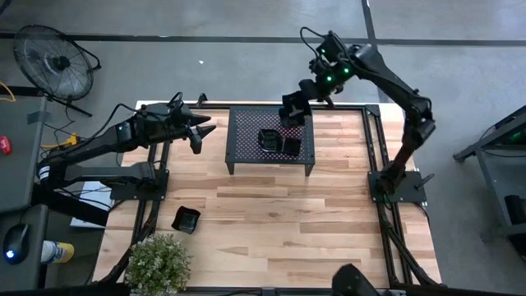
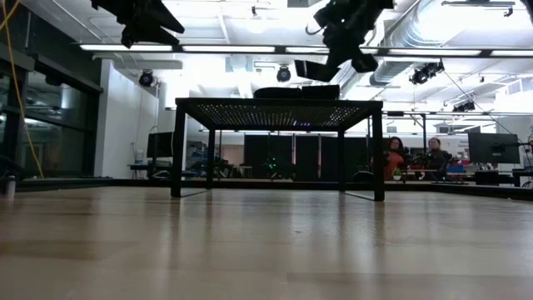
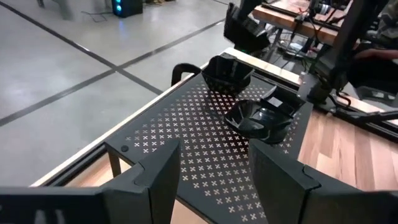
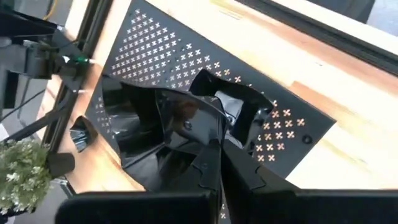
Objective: Pick & Place Mini shaped plates
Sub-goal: Stack the black distorted square plate on top of the other black distorted square plates on the shelf
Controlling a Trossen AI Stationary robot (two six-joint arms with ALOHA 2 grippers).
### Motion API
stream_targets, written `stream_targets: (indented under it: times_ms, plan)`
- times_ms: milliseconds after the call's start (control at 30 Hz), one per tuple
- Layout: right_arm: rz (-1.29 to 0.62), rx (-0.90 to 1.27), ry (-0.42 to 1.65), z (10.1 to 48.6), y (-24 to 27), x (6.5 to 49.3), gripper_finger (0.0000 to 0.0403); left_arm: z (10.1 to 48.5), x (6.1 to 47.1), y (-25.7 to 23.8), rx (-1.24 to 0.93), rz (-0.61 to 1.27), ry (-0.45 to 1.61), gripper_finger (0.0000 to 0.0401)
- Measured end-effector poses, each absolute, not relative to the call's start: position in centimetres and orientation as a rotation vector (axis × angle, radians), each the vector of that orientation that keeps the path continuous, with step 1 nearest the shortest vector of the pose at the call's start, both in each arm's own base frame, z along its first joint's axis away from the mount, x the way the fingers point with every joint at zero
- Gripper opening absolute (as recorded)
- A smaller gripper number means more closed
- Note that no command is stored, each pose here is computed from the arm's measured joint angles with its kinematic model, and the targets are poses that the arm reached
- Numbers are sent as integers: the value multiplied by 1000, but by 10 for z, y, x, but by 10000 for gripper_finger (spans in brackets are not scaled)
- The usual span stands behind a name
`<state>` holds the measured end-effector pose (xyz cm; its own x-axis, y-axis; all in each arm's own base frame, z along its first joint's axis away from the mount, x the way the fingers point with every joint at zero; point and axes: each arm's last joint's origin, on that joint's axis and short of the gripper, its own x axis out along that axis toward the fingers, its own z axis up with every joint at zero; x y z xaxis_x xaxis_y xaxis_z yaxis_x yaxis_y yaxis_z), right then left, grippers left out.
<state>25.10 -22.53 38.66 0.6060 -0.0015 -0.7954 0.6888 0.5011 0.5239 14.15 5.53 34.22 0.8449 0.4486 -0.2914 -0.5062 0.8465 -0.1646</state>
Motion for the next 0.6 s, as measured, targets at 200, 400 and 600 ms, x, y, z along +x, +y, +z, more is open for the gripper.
stream_targets:
  times_ms: [200, 400, 600]
  plan:
    - [-446, 1068, 882, 368, -240, 263, 0, 342, 142, 55, -243, 495, 248, 186]
    - [-453, 1101, 918, 356, -244, 267, 0, 342, 142, 55, -243, 496, 248, 186]
    - [-496, 1108, 939, 352, -246, 268, 0, 342, 142, 55, -243, 494, 250, 186]
